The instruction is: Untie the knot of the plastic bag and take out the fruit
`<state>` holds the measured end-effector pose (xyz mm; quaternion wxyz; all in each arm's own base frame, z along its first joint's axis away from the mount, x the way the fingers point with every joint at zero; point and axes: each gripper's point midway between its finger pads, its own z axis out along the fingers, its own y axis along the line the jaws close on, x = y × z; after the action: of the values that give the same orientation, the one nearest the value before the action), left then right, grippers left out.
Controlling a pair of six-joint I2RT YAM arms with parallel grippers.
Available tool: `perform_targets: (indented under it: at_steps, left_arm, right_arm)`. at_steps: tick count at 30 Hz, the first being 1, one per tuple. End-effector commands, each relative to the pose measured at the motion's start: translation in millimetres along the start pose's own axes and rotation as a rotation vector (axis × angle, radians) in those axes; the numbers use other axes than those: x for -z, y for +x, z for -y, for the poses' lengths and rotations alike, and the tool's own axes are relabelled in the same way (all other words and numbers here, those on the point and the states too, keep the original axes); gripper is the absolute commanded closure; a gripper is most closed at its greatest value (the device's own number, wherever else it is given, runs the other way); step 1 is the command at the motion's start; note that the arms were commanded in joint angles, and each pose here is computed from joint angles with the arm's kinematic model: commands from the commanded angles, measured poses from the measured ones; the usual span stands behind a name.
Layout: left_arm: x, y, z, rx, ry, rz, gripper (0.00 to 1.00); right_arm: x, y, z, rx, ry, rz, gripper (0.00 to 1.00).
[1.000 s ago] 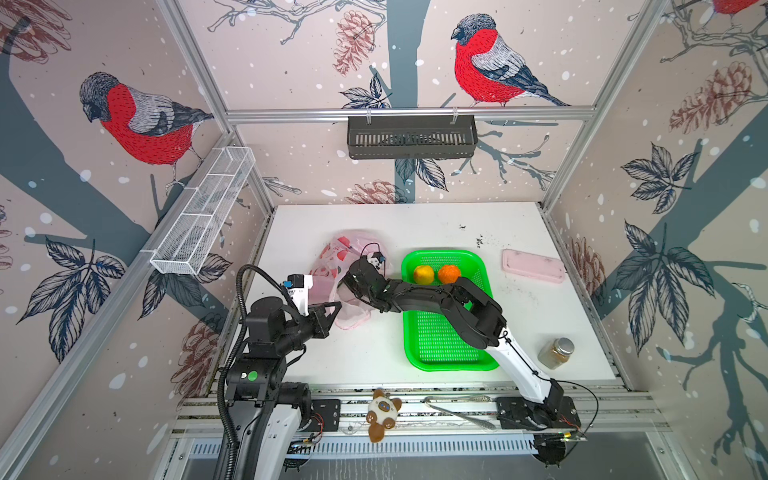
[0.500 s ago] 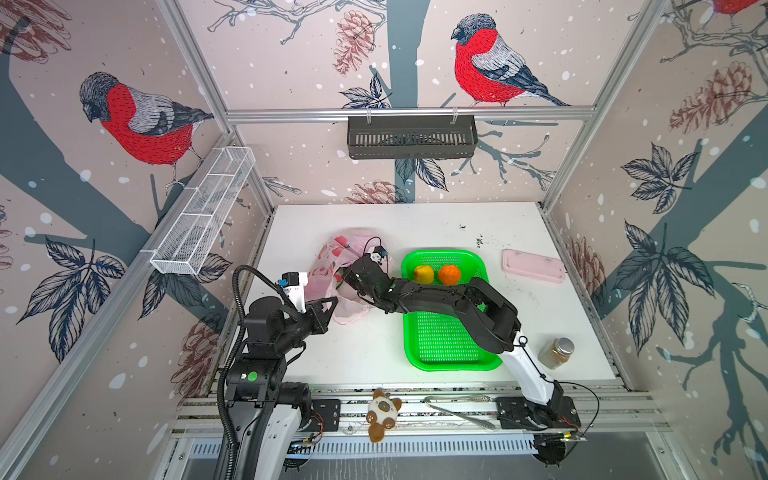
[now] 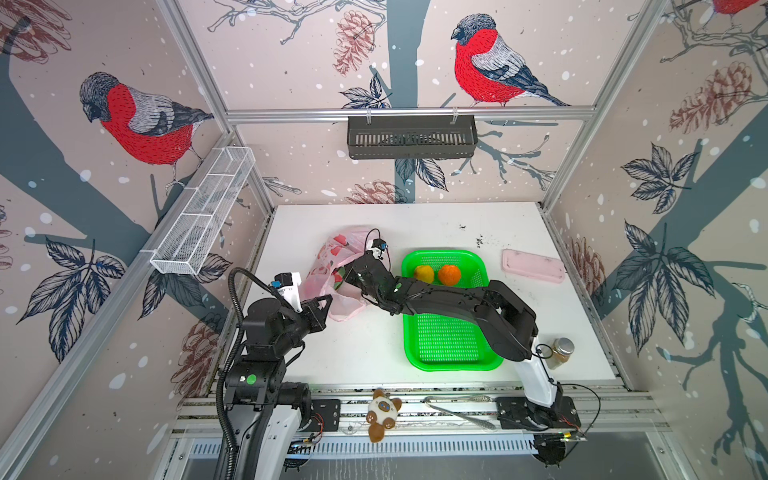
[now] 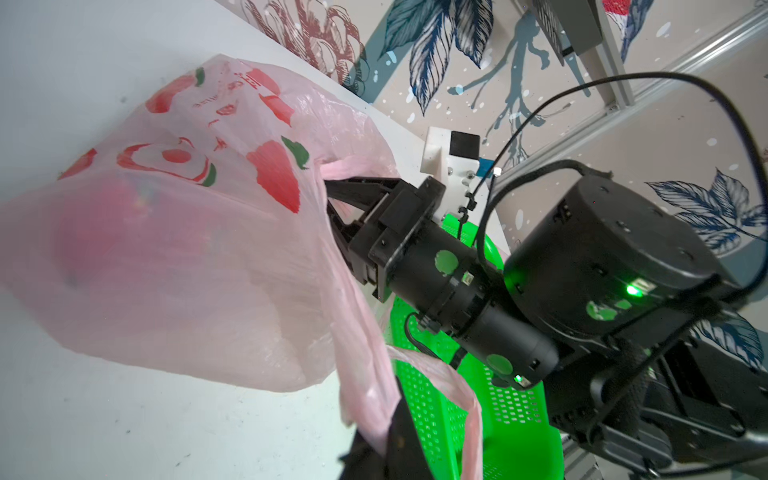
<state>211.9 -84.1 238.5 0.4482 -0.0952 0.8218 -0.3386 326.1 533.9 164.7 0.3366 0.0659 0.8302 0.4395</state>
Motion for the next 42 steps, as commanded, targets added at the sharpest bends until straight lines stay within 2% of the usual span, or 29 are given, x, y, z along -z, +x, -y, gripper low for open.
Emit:
perform_targets:
  at_steps: [1,5,11,15,19,23,27,38,42]
  left_arm:
    - [4,-3,-7,-0.007,-0.055,0.013,1.00]
    - [8,-16,-12,-0.012,-0.105,0.070,1.00]
    - [16,-44,-14,-0.031,-0.168,0.184,1.00]
    - [23,-54,-16,-0.041,-0.207,0.228,1.00]
    - [26,-52,-18,-0.034,-0.223,0.223,1.00]
    - [28,-37,-20,-0.008,-0.212,0.184,1.00]
    - [35,-27,-19,0.013,-0.197,0.181,1.00]
    - [39,-2,-11,0.025,-0.096,0.149,1.00]
    - [38,4,-6,0.015,-0.054,0.134,1.00]
  right_arm:
    - [6,37,-26,0.172,-0.091,-0.158,0.82]
    - [12,80,-48,0.331,-0.172,-0.310,0.80]
    - [11,128,-79,0.407,-0.324,-0.474,0.80]
    - [15,134,-82,0.443,-0.326,-0.474,0.79]
    - [25,106,-54,0.460,-0.191,-0.364,0.76]
    - [33,68,-19,0.387,-0.072,-0.276,0.73]
    - [32,46,1,0.318,-0.008,-0.242,0.66]
    - [-12,32,25,0.131,0.072,-0.204,0.49]
    - [-21,28,35,0.033,0.081,-0.173,0.47]
